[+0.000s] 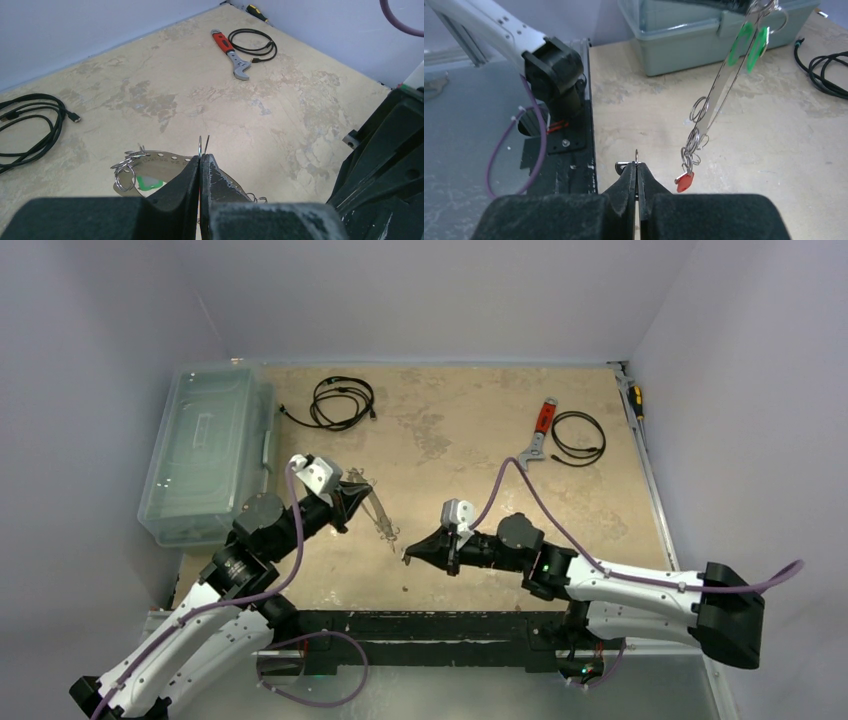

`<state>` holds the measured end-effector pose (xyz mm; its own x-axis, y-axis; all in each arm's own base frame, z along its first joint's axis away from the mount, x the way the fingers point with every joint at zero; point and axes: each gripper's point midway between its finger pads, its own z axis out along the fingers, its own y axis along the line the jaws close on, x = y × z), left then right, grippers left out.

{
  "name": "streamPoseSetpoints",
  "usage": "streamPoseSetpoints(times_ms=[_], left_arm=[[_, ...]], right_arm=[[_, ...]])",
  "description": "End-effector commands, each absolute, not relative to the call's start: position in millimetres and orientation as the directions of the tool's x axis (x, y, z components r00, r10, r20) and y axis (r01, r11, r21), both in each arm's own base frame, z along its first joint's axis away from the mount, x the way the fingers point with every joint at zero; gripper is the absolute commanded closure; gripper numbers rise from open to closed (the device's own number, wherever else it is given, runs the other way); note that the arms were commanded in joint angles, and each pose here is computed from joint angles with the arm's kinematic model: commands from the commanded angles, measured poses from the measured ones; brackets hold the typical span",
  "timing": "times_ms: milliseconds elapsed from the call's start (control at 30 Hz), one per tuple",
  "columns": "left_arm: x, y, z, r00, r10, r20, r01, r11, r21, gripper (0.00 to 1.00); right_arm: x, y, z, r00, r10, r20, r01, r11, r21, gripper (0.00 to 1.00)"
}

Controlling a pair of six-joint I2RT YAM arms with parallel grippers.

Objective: Put the keys on the keyring

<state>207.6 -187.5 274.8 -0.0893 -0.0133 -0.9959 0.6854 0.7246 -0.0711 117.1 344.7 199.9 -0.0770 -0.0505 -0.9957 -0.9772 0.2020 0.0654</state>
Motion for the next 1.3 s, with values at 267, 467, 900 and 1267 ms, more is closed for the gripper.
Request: streamPoseSetpoints(times_ms=[267,467,900,1267], left_arm=[[180.2,-213.3,321.5,0.052,-0.121,-0.991,0.833,0.553,-0.024,1.0],[162.9,-225.9,321.8,0.054,-0.145,-0.988,0.894,0.448,-0.017,1.0],[146.5,-239.6,318.9,0.019,-0.165,-0.986,0.943,0.331,-0.037,1.0],[142.6,-245.0,315.9,-0.007,-0.168,-0.986,0.953,0.298,-0.058,1.0]], right_arm=[[132.2,322.6,302.4,-0.081,0.074,-0.994,-0.973,0.209,0.095,1.0],[132.6,309.0,332.5,-0.087,0.117,-0.989,-0.991,0.091,0.098,1.0],[130.1,323.1,342.5,-0.145,0.068,-0.987,-0.988,-0.056,0.142,1.0],[138.3,327.3,345.8,-0.173,0.061,-0.983,-0.985,-0.026,0.171,1.0]])
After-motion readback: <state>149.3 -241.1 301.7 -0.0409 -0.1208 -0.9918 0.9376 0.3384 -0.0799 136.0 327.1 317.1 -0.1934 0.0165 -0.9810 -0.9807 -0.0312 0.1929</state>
